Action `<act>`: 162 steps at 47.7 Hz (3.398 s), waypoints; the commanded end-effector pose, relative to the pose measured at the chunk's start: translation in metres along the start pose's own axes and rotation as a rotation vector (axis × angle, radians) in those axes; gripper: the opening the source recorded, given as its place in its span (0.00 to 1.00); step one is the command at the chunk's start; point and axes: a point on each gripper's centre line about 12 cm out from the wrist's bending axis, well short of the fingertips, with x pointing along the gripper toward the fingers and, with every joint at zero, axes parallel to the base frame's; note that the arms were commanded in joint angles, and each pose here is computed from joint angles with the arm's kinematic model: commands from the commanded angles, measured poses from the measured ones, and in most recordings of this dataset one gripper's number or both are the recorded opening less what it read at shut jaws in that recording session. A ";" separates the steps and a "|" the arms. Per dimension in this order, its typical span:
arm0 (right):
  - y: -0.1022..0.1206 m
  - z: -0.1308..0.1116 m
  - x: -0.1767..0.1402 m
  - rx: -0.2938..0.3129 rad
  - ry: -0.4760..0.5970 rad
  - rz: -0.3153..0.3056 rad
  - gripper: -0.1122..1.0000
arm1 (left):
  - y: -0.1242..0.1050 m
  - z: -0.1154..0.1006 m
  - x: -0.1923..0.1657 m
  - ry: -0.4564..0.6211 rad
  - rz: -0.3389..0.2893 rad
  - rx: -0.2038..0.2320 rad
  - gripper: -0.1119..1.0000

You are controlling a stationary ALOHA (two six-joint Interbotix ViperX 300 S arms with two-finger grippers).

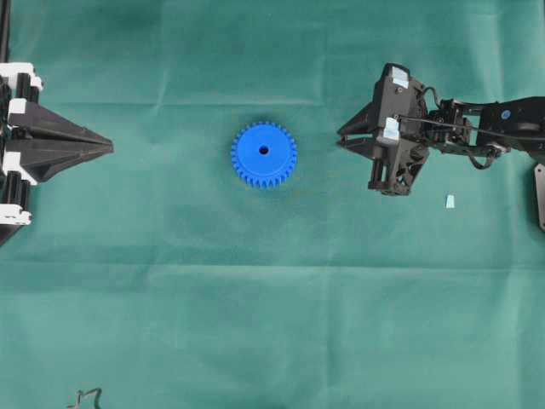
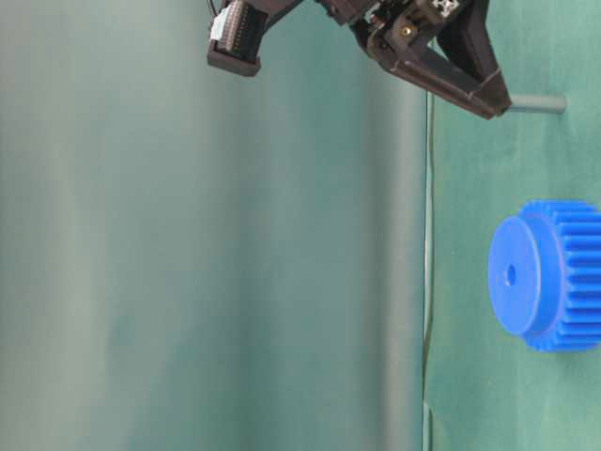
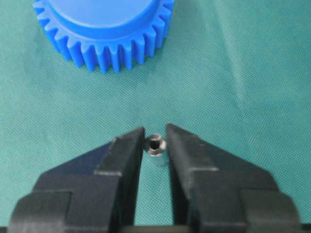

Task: Insert the shaft into the center hole of the gear.
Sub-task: 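Close the right gripper on the shaft and lift it upright, then carry the held shaft left over the blue gear's center hole, then lower the shaft with the right gripper into the gear's center hole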

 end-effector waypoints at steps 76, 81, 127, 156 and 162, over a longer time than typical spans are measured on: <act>0.037 0.121 0.012 -0.060 -0.118 0.071 0.25 | -0.001 0.010 0.002 -0.015 -0.002 0.003 0.10; 0.039 0.128 0.018 -0.060 -0.126 0.072 0.25 | -0.001 0.010 0.002 -0.017 -0.002 0.003 0.10; 0.038 0.103 0.053 -0.026 -0.074 0.066 0.25 | -0.001 0.010 0.002 -0.015 -0.002 0.003 0.10; 0.049 0.117 0.045 -0.035 -0.126 0.089 0.25 | -0.001 0.011 0.002 -0.017 -0.002 0.003 0.10; 0.050 0.113 0.046 -0.036 -0.116 0.091 0.25 | -0.001 0.010 0.002 -0.015 -0.002 0.003 0.10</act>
